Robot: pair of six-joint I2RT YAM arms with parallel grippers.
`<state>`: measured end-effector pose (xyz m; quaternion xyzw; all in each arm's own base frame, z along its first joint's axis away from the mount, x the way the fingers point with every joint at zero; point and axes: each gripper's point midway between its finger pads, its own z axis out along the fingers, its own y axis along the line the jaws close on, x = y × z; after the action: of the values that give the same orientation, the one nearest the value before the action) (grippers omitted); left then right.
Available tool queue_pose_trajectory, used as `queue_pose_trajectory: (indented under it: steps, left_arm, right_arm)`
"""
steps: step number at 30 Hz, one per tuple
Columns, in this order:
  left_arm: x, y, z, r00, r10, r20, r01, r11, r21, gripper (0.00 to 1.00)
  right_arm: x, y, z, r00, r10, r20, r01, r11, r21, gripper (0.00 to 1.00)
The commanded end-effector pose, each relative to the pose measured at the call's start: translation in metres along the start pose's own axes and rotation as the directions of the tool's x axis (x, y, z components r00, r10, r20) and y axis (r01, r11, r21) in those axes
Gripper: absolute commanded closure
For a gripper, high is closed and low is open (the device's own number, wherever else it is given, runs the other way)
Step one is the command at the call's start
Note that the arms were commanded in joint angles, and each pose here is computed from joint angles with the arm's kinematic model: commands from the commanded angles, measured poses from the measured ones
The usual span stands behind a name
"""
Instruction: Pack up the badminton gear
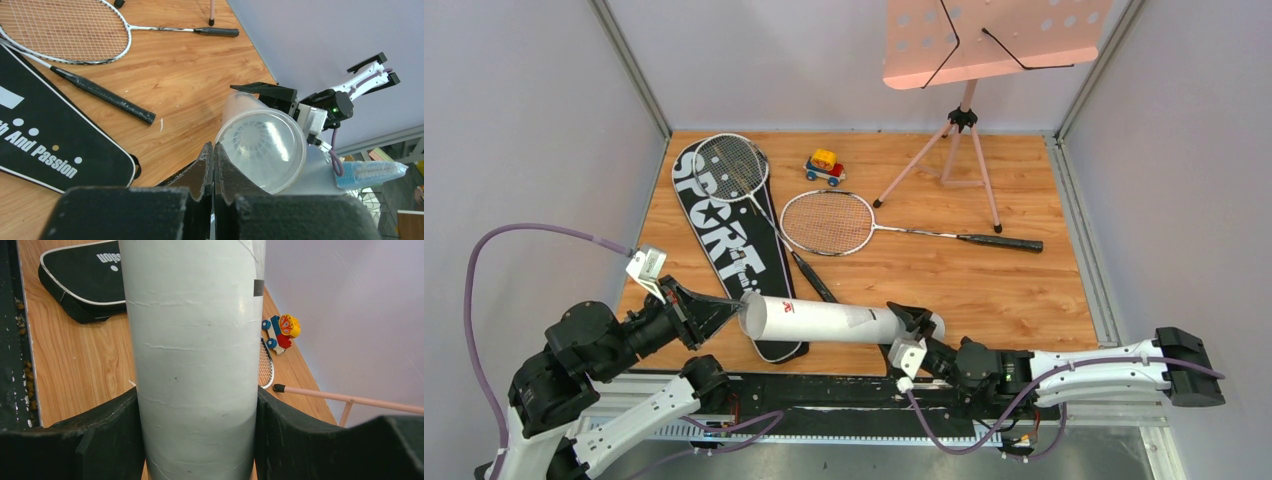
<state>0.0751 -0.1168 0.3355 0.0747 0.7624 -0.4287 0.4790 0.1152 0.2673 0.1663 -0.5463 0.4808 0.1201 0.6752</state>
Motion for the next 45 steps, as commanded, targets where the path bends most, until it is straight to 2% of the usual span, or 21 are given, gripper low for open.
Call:
queue_pose_trajectory:
  steps: [1, 33, 45]
  left_arm:
    - [-0.007, 0.001, 0.000, 1.000, 0.021, 0.015, -0.020, 1.000, -0.018, 1.00]
    - [0.007, -0.008, 0.013, 0.999, 0.005, -0.039, -0.003, 0.999, 0.041, 1.00]
    - [0.011, 0.003, 0.012, 0.999, 0.009, -0.036, -0.009, 1.000, 0.006, 1.00]
  right_arm:
    - [-0.029, -0.019, 0.000, 0.991, 0.089, 0.096, -0.095, 0.994, 0.055, 0.85]
    - [-0.023, -0.021, -0.001, 0.993, 0.096, 0.072, -0.102, 0.992, 0.072, 0.85]
    - [-0.025, -0.020, -0.001, 0.993, 0.095, 0.076, -0.100, 0.993, 0.056, 0.85]
